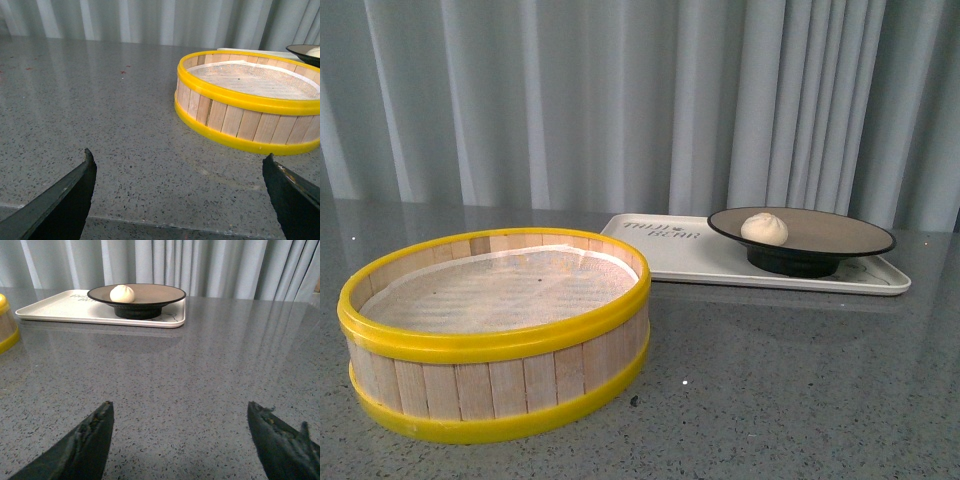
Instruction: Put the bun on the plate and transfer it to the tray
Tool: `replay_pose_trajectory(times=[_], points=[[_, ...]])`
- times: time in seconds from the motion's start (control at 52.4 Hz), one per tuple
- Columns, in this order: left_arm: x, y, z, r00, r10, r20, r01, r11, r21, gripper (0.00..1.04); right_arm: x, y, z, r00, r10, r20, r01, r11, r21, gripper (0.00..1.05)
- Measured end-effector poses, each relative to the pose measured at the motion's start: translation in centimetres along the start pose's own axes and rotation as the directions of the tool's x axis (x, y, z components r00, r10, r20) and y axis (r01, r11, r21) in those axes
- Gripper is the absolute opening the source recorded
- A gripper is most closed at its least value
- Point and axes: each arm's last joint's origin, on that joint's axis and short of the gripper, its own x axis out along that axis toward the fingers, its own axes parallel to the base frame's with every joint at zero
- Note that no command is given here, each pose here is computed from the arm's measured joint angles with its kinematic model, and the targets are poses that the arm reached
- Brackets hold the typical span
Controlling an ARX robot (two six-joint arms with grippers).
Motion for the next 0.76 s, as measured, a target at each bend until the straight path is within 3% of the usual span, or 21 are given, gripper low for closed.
replay_pose_trajectory(times=[0.114,0.763], points=[[0.0,0.0,0.0,1.0,0.0,0.0,0.0,1.0,0.0,0.98,0.0,0.0,0.0,1.0,0.0,0.0,0.0,1.0,0.001,0.98],[0.0,0.0,0.0,1.0,0.0,0.0,0.0,1.0,0.0,0.98,0.0,0.0,0.0,1.0,0.0,0.0,0.0,1.0,0.0,0.96]])
